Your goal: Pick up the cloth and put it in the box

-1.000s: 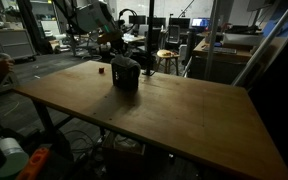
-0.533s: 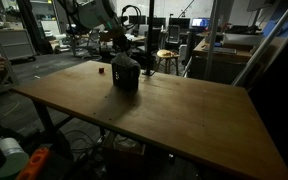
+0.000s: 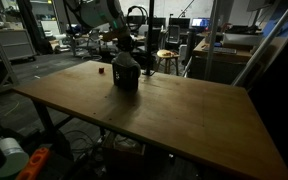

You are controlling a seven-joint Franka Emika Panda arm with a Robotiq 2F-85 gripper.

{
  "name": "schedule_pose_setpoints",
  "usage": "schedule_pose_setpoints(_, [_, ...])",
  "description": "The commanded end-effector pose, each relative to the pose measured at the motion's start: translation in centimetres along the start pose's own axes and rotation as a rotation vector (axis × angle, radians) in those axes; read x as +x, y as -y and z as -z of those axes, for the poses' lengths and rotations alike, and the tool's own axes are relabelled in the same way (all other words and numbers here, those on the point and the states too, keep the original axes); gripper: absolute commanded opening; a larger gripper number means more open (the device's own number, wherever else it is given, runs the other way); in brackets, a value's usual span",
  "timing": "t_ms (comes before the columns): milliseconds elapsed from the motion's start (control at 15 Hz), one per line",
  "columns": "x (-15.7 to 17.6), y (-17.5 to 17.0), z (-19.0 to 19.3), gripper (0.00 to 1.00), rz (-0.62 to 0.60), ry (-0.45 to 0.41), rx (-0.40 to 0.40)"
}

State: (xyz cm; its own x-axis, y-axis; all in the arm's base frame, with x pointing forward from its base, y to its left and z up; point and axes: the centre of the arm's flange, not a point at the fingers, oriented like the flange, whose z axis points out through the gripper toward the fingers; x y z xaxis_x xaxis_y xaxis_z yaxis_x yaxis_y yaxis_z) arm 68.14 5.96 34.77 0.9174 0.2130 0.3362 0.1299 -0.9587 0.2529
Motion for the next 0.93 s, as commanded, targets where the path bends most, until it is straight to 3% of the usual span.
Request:
schedule_pose_setpoints(0, [-3.0,-1.1,0.7,0.04,-0.061,0.001,0.027])
schedule_pose_setpoints(867, [-8.5,-0.8,5.6,0.04,-0.160,-0.004,0.033])
